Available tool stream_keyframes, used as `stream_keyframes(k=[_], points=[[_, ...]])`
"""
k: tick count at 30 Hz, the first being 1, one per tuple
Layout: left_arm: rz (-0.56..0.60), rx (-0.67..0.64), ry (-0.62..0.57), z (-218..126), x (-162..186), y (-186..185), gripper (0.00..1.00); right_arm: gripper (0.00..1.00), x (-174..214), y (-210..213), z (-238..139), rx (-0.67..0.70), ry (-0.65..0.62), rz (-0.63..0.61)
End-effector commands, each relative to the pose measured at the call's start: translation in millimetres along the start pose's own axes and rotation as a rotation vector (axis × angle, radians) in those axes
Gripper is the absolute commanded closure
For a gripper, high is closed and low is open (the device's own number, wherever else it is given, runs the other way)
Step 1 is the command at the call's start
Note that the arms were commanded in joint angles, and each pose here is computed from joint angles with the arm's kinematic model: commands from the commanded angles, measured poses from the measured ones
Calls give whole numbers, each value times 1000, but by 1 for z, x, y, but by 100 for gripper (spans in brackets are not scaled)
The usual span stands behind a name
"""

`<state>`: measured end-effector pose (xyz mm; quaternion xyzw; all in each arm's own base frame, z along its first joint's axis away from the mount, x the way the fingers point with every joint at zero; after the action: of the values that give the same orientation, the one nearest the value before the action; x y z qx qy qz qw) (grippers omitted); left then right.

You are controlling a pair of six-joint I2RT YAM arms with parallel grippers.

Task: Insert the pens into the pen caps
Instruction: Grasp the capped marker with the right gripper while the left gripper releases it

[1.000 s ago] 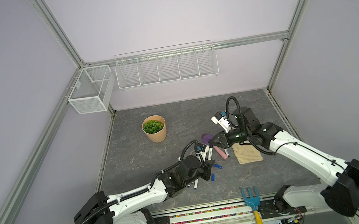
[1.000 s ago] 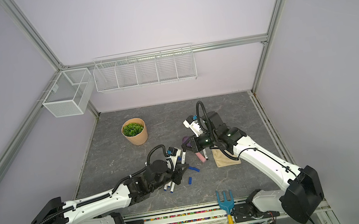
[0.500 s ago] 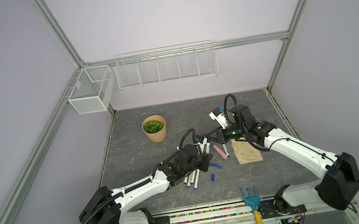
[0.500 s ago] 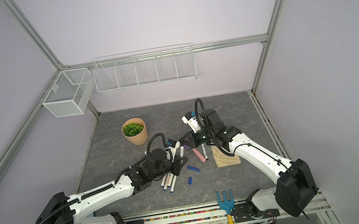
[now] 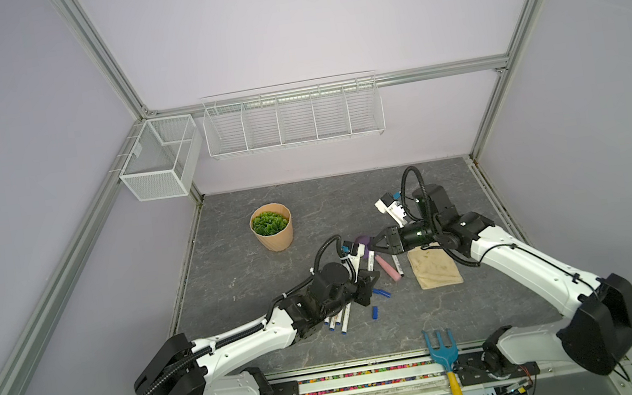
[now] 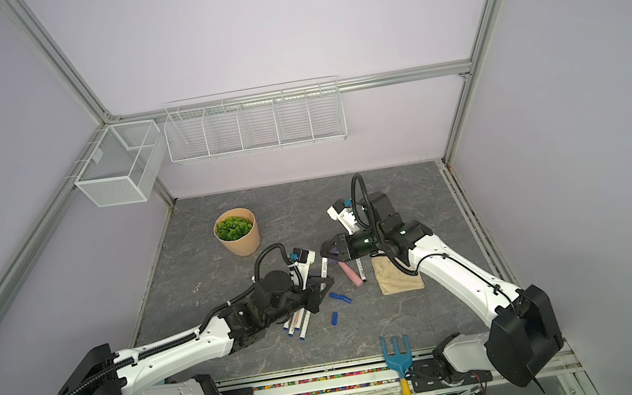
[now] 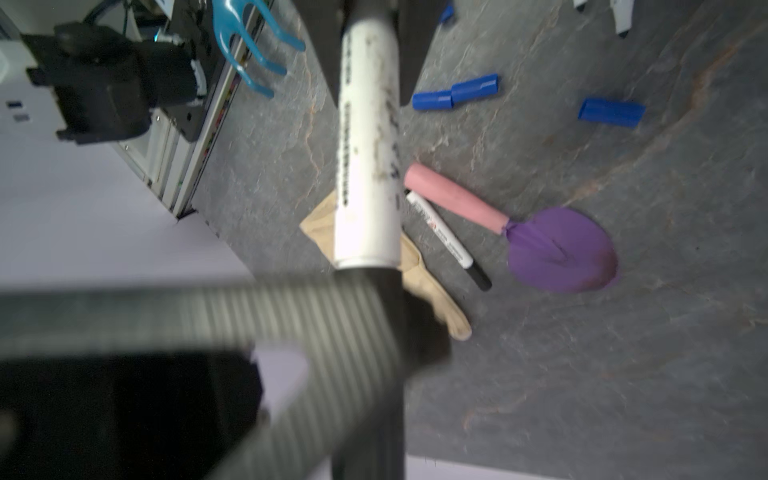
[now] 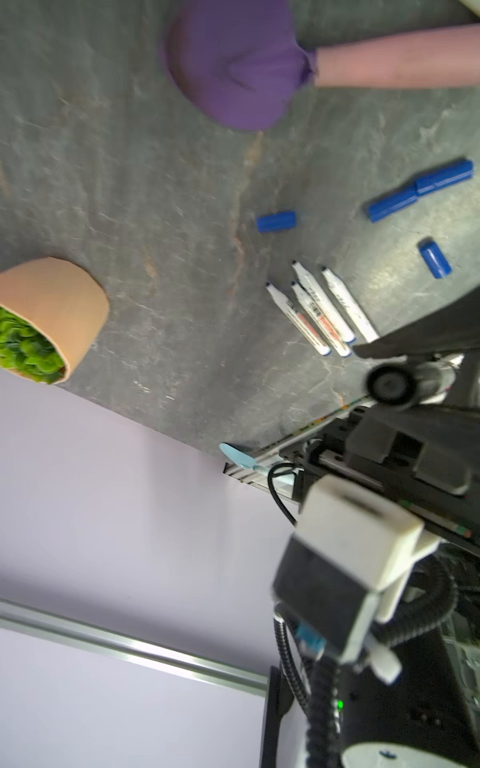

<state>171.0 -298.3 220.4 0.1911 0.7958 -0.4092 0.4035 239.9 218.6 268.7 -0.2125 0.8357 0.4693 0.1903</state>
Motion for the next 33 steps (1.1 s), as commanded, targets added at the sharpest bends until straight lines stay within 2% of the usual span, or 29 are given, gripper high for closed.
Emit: stream_keyframes(k=[1,4,13,21,28,33], points=[[-64,68,-283,-7,-48,-15,100,67,21,0,-1,30,102,109],[-70,62,-265,-3,-43,-12,100,64,15,4,-6,41,60,91],[-97,70,-256,3,-39,-10,100,65,3,8,-9,41,-34,69],[-99,65,-257,5,-38,-9,100,66,-15,11,2,9,-77,58],[-98,63,-258,5,-39,-9,100,74,-17,12,14,1,-85,55],[-97,59,-251,6,-36,-8,100,84,-17,10,13,17,-103,55]])
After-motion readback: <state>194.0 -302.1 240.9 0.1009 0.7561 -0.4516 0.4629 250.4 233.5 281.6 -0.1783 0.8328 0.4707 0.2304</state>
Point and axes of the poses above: each gripper's point midway between its finger pads, its own z axis out along the fingers, its own y axis along the line the jaws close on, x = y × z, the point moved 7 cm from there along -z, back along the fingers, and after that the axes turned 3 degrees about -z, right-handed, at the moved point
